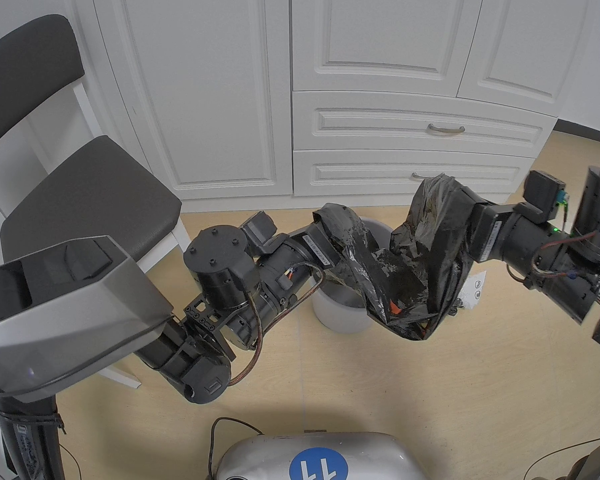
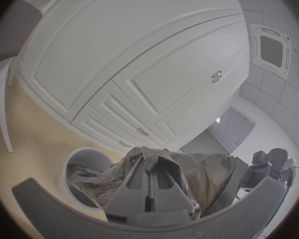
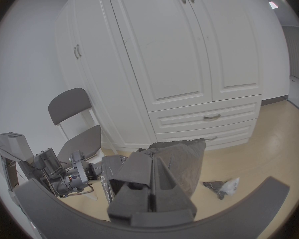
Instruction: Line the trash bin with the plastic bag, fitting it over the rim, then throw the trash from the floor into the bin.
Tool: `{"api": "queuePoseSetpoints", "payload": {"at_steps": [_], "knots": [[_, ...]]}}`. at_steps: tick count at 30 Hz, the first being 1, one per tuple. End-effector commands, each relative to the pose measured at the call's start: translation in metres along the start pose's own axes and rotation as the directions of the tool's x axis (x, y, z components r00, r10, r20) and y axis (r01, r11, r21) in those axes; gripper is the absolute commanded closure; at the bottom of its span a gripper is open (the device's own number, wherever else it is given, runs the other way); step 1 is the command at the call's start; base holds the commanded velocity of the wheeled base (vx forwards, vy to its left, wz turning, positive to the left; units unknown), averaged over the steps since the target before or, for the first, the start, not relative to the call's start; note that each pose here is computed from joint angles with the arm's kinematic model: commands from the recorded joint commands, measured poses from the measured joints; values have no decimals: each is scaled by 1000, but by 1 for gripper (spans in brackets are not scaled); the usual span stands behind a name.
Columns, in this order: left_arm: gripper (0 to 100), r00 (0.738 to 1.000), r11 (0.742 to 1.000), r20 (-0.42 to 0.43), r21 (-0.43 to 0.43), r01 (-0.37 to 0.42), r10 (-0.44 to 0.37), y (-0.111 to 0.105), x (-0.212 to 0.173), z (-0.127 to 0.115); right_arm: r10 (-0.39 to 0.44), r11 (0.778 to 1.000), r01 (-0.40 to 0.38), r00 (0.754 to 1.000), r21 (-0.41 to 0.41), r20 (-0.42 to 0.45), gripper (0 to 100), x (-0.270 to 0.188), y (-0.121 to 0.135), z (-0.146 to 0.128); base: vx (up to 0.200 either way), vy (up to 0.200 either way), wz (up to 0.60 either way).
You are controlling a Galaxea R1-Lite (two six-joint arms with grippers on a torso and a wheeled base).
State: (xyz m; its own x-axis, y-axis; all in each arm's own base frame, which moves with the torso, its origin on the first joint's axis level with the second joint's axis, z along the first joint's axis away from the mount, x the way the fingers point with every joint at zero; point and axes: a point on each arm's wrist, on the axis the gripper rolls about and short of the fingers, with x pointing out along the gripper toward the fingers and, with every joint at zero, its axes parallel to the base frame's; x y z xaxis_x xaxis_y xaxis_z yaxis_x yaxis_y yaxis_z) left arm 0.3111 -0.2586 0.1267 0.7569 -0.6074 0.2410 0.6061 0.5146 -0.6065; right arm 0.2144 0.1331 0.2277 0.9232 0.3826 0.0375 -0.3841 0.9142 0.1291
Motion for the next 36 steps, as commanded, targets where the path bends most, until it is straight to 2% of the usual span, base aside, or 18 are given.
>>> {"api": "queuePoseSetpoints", "payload": {"at_steps": [1,5,9,18,24,26,28,34,35,36], "knots": [[100,998,1000,55,-9,-28,28,22,6,10,46,999,-46,999,2,-25,100,55,9,-29,0,0,0],[100,995,999,92,-30,-24,27,26,8,19,50,999,-50,999,11,19,100,62,9,-28,0,0,0],[100,996,999,76,-32,-44,46,32,6,14,55,997,-56,998,50,24,100,59,10,-28,0,0,0],[100,992,993,-42,-20,-118,117,47,-16,-10,97,994,-94,993,54,-61,100,75,27,-61,0,0,0],[100,983,995,-155,12,-101,102,58,-28,-24,117,992,-112,990,63,-82,100,93,38,-94,0,0,0],[100,982,995,-159,16,-100,101,59,-28,-25,119,991,-114,990,67,-80,100,94,38,-97,0,0,0],[100,975,992,-189,48,-114,121,68,-29,-35,119,991,-113,989,73,-88,100,106,41,-114,0,0,0],[100,963,985,-214,86,-148,163,88,-29,-45,113,988,-104,990,113,-86,100,118,41,-122,0,0,0],[0,961,985,-222,90,-145,162,90,-29,-47,114,987,-103,990,124,-84,100,120,41,-122,0,0,0],[0,961,987,-229,91,-136,154,92,-29,-46,112,987,-101,990,128,-83,100,121,41,-122,0,0,0]]}}
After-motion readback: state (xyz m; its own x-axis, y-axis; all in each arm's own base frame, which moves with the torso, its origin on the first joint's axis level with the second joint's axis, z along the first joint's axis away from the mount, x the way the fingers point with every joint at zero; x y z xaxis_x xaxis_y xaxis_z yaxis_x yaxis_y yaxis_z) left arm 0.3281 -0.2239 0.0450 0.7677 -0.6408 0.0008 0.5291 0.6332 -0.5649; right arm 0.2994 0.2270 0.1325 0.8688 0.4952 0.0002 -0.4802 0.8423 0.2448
